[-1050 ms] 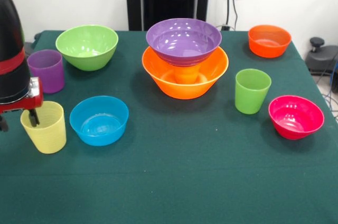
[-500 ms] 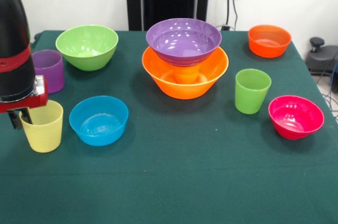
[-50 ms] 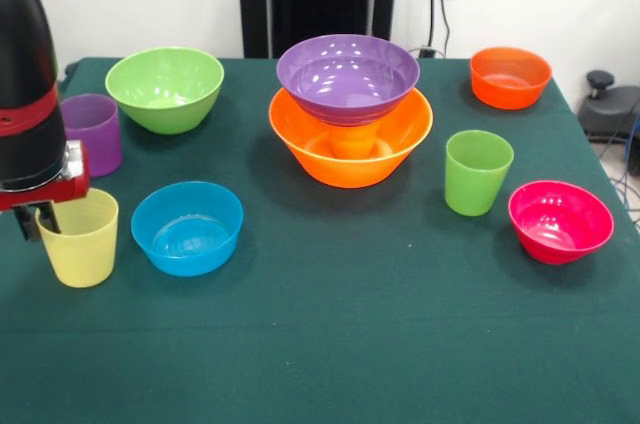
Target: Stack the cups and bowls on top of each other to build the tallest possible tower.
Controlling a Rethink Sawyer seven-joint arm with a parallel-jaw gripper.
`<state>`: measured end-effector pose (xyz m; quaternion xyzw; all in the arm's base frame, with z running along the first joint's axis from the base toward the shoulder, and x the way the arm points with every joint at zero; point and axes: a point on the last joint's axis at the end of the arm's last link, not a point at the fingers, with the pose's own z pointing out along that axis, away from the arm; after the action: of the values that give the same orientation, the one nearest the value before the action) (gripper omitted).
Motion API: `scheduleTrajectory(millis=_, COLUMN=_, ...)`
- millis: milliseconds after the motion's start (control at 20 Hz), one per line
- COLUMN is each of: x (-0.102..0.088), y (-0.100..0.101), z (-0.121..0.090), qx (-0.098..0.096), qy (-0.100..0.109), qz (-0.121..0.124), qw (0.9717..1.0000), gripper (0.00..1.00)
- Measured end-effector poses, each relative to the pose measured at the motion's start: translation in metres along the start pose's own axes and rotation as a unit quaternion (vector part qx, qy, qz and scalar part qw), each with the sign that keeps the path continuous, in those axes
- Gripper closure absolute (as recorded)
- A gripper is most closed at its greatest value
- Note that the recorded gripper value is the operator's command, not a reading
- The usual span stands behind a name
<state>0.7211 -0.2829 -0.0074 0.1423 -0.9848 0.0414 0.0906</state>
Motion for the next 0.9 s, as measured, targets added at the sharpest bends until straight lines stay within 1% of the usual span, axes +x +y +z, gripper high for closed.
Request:
scheduleTrajectory(millis=550, x=0.003, y=0.000, z=-0.001, qx=-0.004, qy=0.001, qz=0.004, qw=1.0000, gripper=1.00)
scheduleTrajectory(millis=700, x=0.006, y=0.004, z=-0.006, qx=-0.011, qy=0.002, qz=0.002, qw=0.9999, gripper=1.00)
scheduleTrajectory(millis=750, x=0.010, y=0.007, z=-0.011, qx=-0.017, qy=0.002, qz=0.002, qw=0.9998, gripper=1.00)
scheduleTrajectory(millis=900, x=0.015, y=0.011, z=-0.021, qx=-0.026, qy=0.002, qz=0.002, qw=0.9997, gripper=1.00)
